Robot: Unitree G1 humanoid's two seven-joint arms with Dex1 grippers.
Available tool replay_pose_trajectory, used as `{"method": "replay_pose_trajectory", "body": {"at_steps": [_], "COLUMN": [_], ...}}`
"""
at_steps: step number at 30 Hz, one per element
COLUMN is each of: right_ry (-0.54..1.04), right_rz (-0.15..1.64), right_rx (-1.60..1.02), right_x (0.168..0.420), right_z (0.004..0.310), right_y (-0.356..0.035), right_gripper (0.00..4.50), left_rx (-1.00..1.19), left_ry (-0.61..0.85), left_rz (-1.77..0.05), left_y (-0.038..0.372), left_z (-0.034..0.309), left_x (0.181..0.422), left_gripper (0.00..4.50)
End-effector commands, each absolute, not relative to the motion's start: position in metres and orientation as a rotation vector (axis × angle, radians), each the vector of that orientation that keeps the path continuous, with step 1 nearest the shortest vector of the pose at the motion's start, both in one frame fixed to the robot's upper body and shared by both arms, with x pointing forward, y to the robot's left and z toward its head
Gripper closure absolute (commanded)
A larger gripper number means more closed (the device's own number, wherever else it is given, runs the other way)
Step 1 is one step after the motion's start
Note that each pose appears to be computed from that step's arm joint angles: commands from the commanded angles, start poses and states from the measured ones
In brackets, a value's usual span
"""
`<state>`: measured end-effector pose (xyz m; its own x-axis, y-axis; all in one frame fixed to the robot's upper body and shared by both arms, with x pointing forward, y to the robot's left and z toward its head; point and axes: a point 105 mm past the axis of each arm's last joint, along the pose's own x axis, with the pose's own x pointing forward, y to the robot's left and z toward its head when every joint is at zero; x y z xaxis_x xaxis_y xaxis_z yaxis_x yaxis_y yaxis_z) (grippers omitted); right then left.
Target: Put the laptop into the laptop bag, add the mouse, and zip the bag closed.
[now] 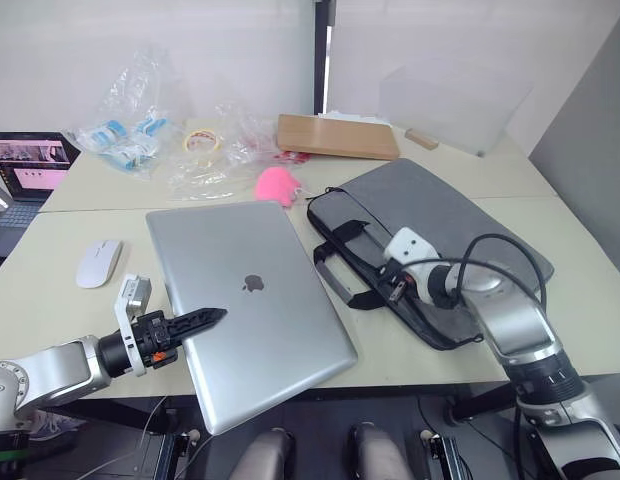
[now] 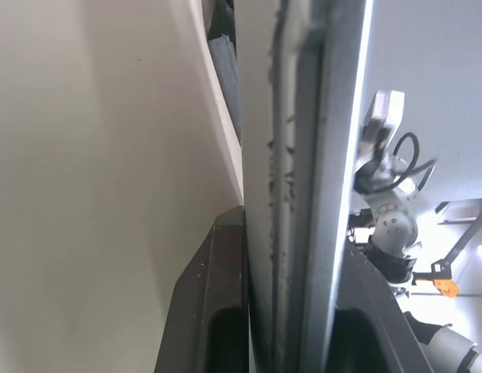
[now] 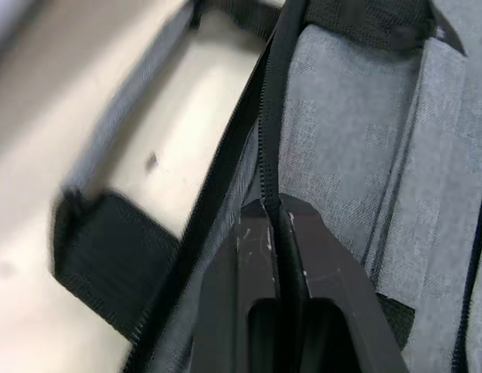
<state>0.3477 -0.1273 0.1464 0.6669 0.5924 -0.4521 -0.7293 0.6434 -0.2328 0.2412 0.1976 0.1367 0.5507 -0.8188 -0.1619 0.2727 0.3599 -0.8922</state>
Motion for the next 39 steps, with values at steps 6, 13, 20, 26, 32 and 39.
{"method": "replay_pose_trajectory", "body": {"at_steps": [6,13,20,26,32,39], "right_ry": [0.252,0.234,0.232,0.23,0.237,0.211], "right_rz": [0.786,0.792,0.796,0.82,0.838,0.832], "right_rx": [-0.249,-0.209,-0.171,-0.153,-0.135,-0.111], "right_x": [0.351,0.351,0.349,0.344,0.342,0.342], "right_z": [0.21,0.224,0.229,0.233,0.232,0.234], "right_y": [-0.122,-0.12,-0.117,-0.109,-0.104,-0.094], "right_gripper": [4.45,4.45,4.45,4.45,4.45,4.45], "left_rx": [-1.062,-1.171,-1.258,-1.223,-1.202,-1.25], "left_ry": [0.634,0.667,0.74,0.706,0.639,0.671], "left_rz": [-1.046,-1.057,-1.048,-0.994,-0.99,-0.962], "left_y": [0.185,0.186,0.18,0.164,0.136,0.09], "left_z": [0.176,0.177,0.167,0.167,0.183,0.189], "left_x": [0.257,0.274,0.285,0.302,0.323,0.345], "left_gripper": [4.15,4.15,4.15,4.15,4.15,4.15]}}
